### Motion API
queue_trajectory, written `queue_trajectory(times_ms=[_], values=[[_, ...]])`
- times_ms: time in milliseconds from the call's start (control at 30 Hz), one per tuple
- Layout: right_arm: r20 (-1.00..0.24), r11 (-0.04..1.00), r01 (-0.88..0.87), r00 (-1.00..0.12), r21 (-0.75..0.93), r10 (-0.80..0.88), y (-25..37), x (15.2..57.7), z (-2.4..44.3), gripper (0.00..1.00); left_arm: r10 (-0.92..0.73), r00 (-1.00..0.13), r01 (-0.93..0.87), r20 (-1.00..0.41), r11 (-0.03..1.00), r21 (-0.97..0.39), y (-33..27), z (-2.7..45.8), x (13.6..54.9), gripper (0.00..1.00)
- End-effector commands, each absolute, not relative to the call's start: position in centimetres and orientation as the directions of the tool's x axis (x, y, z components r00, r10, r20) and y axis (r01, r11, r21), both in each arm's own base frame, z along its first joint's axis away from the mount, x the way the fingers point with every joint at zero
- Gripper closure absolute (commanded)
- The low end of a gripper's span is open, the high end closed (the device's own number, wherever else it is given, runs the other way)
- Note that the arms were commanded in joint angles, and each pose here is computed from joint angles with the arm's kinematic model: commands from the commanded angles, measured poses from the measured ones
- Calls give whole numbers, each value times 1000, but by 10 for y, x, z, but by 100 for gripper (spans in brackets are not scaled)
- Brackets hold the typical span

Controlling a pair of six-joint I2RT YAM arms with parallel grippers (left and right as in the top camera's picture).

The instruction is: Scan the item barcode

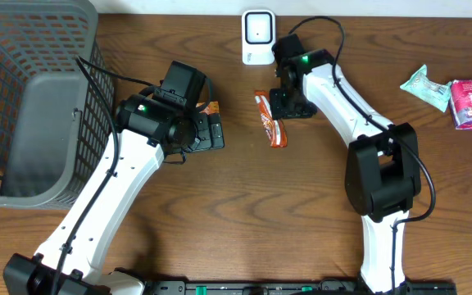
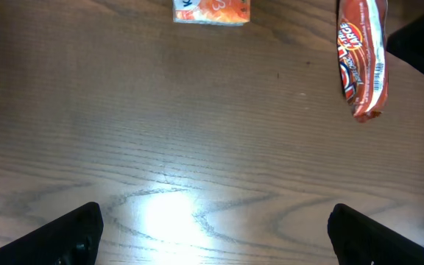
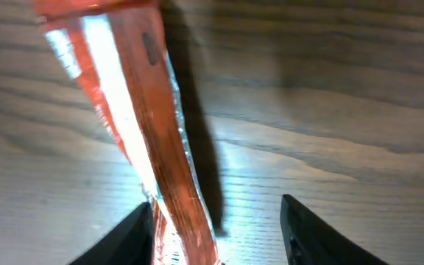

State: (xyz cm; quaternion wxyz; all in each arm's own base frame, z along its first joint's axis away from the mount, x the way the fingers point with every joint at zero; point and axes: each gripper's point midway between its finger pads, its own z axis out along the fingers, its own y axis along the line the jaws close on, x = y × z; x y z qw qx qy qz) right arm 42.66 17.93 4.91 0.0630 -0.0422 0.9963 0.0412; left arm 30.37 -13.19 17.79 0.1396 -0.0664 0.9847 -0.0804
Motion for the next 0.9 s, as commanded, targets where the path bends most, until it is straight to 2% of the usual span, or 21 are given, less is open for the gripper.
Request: queue_trajectory(times_ms=[0,133,200,267,333,467,567,733,867], values=[[-182,980,-148,-976,136,-122,205,426,72,47,-150,-952,-108,-265,980,-169,-130,178,304,2],[-224,946,-243,-955,216,-195,235,426,78,48,-150,-952,-108,-265,980,-169,-130,178,304,2],[-270,930,-318,-926,183,-264,246,429,79,47,-150,-952,-108,-265,980,-168,-130,178,304,2],[-311,944,-320,-908,80,-281,243,436,79,44,-150,-952,-108,-265,980,-169,-130,178,304,2],[-345,951,-303,-888,-59,-304,236,443,79,36,-150,-952,-108,-265,980,-169,-130,178,304,2],[-361,923,-274,-860,-271,-361,226,444,78,35,-150,-952,-108,-265,980,-169,-130,178,304,2],[-347,885,-268,-846,-380,-405,225,441,69,35,-150,-952,-108,-265,980,-169,-130,178,304,2],[-314,871,-285,-850,-401,-423,227,438,51,38,-150,-952,-108,-265,980,-169,-130,178,304,2],[-291,870,-275,-865,-409,-410,225,436,35,45,-150,-952,-108,-265,980,-169,-130,178,304,2]])
